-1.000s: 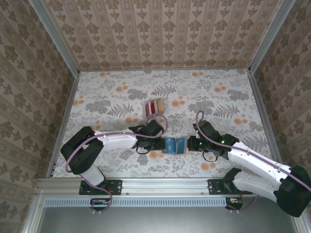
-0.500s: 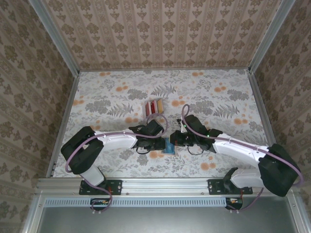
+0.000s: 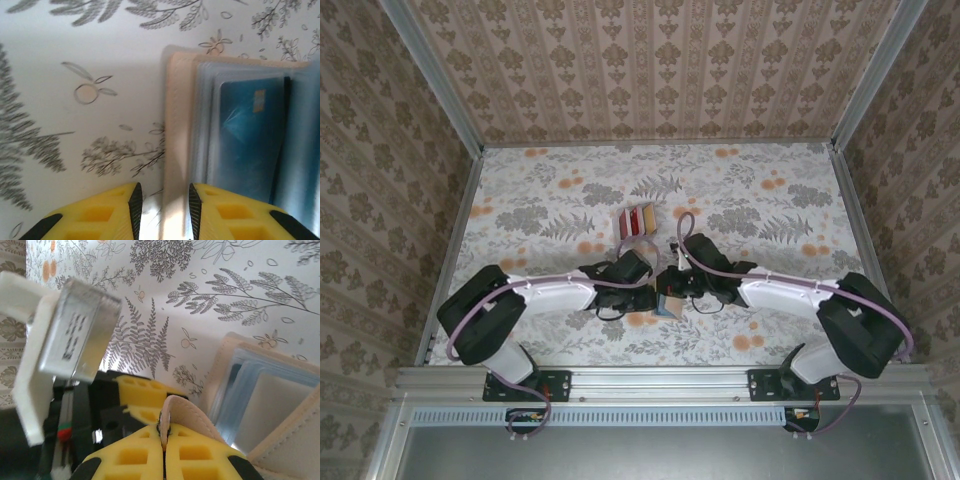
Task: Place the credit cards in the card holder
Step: Close the card holder at the bottom-center of the table.
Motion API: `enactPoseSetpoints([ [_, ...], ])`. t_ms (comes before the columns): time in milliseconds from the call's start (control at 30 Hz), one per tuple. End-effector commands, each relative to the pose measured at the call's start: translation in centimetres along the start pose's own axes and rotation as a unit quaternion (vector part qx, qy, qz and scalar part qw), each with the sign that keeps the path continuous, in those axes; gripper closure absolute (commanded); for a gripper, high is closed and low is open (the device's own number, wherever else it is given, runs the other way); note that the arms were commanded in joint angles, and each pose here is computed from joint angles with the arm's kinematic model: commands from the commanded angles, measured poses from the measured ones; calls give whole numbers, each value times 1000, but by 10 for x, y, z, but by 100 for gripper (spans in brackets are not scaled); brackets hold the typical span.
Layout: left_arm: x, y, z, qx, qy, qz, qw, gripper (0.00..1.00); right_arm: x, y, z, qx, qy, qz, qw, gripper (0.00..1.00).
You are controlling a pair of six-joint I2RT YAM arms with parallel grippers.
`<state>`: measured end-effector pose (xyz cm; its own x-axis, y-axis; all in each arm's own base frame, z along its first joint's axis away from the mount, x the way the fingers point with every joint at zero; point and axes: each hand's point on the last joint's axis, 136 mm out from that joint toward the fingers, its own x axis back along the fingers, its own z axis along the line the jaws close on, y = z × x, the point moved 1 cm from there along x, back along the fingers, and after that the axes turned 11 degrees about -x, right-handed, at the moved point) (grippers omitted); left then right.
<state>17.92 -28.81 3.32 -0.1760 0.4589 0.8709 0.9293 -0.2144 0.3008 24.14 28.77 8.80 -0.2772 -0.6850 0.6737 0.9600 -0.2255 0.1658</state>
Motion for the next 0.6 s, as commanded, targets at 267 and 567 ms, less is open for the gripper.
enactPoseSetpoints([
  [267, 46, -6, 48, 58, 52, -66, 995, 66, -45, -8, -6, 7, -35, 42, 998, 84],
  [567, 61, 0, 59, 71, 50, -90, 992, 65, -29, -6, 22, 35, -25, 40, 998, 57],
])
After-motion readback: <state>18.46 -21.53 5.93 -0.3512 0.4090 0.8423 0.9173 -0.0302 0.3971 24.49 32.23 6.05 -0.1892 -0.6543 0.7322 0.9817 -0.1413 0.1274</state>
